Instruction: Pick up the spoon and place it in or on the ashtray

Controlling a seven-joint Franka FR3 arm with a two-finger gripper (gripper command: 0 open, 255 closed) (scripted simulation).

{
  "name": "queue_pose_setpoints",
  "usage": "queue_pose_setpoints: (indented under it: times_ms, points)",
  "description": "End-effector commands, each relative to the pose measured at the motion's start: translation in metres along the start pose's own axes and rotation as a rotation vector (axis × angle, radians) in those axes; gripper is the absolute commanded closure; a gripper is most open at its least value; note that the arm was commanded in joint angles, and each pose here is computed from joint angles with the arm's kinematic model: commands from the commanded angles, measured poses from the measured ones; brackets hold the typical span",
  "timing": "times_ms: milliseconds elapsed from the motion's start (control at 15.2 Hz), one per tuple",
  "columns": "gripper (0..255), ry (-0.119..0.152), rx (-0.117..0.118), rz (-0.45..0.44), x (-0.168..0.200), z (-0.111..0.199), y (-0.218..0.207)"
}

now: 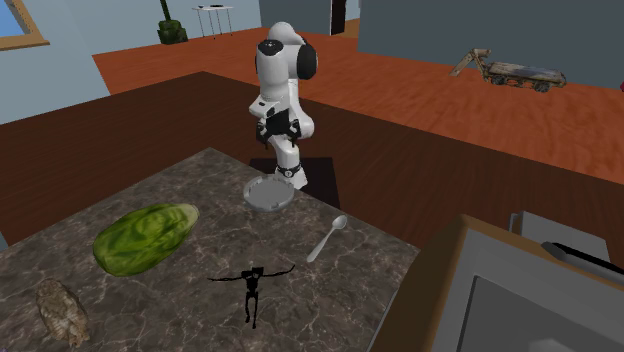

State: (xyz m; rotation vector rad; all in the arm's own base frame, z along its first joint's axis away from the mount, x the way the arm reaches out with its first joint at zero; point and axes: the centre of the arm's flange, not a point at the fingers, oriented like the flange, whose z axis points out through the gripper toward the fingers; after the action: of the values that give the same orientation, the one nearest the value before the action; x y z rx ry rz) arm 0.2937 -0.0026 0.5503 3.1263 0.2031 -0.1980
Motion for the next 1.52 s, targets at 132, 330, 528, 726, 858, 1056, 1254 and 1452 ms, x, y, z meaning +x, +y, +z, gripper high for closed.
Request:
queue_pose_setpoints:
  times_ms: [132, 330, 528, 726, 858, 1056, 1254, 1452]
  points:
    - [0, 0.003, 0.018, 0.056, 0.020, 0.006, -0.012]
    - [0, 0.008, 0.045, 0.141, 0.052, 0.015, -0.029]
    - [0, 0.013, 0.072, 0.226, 0.085, 0.023, -0.042]
    - [0, 0.018, 0.099, 0.310, 0.119, 0.031, -0.054]
    - [0, 0.022, 0.118, 0.367, 0.142, 0.036, -0.060]
    - [0, 0.027, 0.145, 0.451, 0.177, 0.043, -0.066]
    - [0, 0.031, 0.172, 0.536, 0.213, 0.049, -0.070]
    - [0, 0.036, 0.199, 0.621, 0.249, 0.056, -0.071]
